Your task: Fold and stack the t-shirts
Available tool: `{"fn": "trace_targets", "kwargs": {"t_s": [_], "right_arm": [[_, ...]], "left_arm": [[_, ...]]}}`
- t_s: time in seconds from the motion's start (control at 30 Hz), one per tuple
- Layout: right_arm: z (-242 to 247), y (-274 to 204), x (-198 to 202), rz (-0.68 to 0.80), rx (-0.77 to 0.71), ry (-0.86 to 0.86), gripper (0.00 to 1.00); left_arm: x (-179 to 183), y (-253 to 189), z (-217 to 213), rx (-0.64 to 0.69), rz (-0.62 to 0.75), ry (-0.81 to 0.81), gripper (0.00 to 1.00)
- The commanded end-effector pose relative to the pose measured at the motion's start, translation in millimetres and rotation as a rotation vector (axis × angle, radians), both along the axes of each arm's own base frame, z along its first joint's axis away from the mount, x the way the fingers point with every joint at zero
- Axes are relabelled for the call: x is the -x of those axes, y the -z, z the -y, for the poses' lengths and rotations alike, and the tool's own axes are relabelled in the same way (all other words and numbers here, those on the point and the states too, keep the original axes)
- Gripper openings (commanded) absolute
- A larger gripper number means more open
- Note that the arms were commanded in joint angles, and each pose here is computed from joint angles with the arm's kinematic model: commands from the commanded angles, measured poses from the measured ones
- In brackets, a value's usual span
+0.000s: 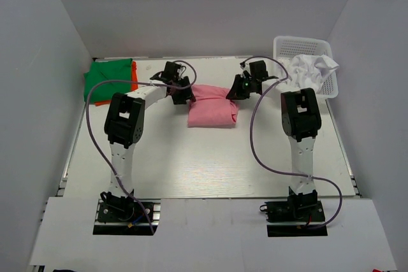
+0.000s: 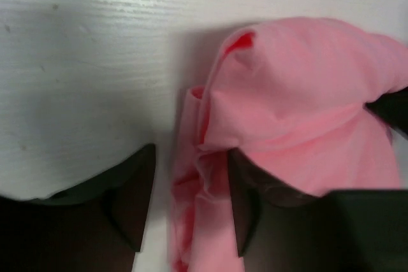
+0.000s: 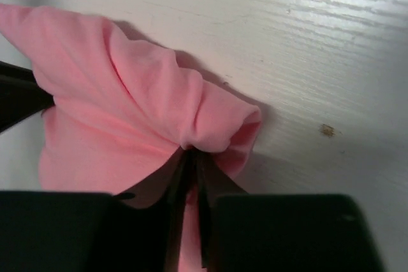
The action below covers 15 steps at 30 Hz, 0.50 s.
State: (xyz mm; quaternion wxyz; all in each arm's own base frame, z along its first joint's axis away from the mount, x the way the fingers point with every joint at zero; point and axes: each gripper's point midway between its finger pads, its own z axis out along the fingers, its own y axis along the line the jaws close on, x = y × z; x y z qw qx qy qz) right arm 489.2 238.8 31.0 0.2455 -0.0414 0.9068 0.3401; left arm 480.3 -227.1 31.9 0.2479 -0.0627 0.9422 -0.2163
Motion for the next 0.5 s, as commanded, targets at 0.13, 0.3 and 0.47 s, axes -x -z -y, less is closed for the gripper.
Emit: {"fn": "trace_targets", "kwargs": {"t_s": [0.13, 0.3, 0.47], "right_arm": [[7.8, -52.7, -19.0, 0.14, 0.033, 0.004, 0.4], [10.5, -83.3, 8.5, 0.176, 0.024, 0.0, 0.55], [7.0, -77.0, 35.9, 0.152, 0.038, -0.029, 0.62]], "left_arm": [[-6.5, -73.2, -2.5, 0.039, 0.131, -0.008, 1.0], [16.0, -86.3, -10.0, 0.025, 0.149, -0.016, 1.0], [33.8, -90.2, -21.3, 0.002, 0.161, -0.024, 1.0]]}}
